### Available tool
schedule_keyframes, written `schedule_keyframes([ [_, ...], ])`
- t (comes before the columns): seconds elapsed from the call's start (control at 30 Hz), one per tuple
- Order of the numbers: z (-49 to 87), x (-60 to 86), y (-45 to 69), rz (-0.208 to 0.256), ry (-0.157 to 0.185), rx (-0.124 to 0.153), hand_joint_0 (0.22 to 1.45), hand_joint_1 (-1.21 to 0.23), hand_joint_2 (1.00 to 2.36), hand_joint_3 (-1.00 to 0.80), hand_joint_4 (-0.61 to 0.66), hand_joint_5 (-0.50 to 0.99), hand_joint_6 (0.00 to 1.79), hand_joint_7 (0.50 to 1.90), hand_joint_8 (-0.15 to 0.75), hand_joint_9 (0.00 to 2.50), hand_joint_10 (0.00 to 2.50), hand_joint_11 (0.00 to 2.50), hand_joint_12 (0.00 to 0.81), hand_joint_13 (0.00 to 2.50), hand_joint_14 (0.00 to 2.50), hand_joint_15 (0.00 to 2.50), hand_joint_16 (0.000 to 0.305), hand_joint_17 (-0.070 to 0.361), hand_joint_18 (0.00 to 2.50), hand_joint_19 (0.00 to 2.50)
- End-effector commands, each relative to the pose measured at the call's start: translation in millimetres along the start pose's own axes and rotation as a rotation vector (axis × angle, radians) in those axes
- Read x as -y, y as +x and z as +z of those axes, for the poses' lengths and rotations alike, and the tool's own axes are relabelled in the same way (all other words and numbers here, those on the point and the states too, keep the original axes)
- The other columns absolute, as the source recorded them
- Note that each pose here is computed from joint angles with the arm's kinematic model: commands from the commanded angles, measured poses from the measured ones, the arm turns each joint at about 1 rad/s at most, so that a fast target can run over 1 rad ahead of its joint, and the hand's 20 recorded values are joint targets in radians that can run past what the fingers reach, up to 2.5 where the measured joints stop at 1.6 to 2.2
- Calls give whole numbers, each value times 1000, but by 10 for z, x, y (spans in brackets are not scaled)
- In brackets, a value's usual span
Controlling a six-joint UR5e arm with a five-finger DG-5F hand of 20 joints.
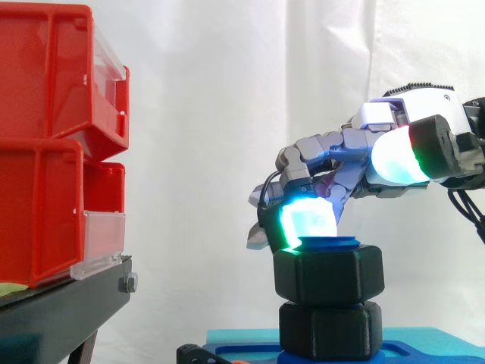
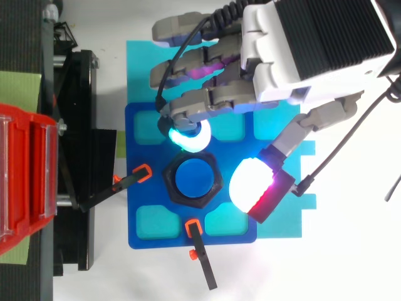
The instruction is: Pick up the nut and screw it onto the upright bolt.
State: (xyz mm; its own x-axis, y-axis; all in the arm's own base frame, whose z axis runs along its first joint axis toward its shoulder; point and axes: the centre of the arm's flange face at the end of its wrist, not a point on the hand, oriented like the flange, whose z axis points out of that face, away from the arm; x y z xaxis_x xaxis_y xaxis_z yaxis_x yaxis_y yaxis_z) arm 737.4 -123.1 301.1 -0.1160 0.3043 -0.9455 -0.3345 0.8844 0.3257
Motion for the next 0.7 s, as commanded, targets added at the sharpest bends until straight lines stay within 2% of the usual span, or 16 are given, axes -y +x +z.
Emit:
schedule_keyframes([
  [0.0, -27, 38, -10, 0, 0, -1, 522, -255, 1000, -500, 101, 41, 501, 1528, 240, 856, 0, 0, 217, 527, 0, 0, 14, 32, 94, 0],
  [0.2, -60, 80, -28, -1, -7, 0, 521, -249, 1000, -500, 108, 36, 503, 1472, 245, 881, 0, 0, 216, 535, 0, 0, 14, 32, 99, 0],
  [0.33, -102, 139, -94, -6, -11, 9, 519, -240, 1000, -500, 111, 24, 504, 1431, 245, 880, 0, 0, 218, 531, 0, 0, 14, 32, 97, 0],
  [0.4, -113, 159, -150, -8, -16, 13, 517, -236, 1000, -500, 158, 1, 505, 1351, 243, 872, 0, 0, 220, 523, 0, 0, 15, 33, 90, 0],
  [0.47, -113, 169, -294, -16, -30, 24, 514, -232, 1000, -500, 211, -29, 505, 1211, 240, 841, 0, 0, 227, 506, 0, 0, 15, 34, 73, 0],
  [0.53, -110, 165, -345, -17, -30, 25, 510, -230, 1000, -500, 247, -47, 504, 1092, 238, 816, 0, 0, 235, 490, 0, 0, 16, 37, 62, 0],
  [0.6, -105, 150, -437, -15, -28, 23, 507, -229, 1000, -500, 251, -65, 504, 982, 236, 784, 0, 0, 246, 478, 0, 0, 18, 41, 37, 0],
  [0.67, -101, 137, -475, -16, -29, 22, 502, -224, 1000, -500, 222, -86, 503, 847, 226, 748, 0, 0, 253, 453, 0, 0, 20, 45, 19, 0],
])
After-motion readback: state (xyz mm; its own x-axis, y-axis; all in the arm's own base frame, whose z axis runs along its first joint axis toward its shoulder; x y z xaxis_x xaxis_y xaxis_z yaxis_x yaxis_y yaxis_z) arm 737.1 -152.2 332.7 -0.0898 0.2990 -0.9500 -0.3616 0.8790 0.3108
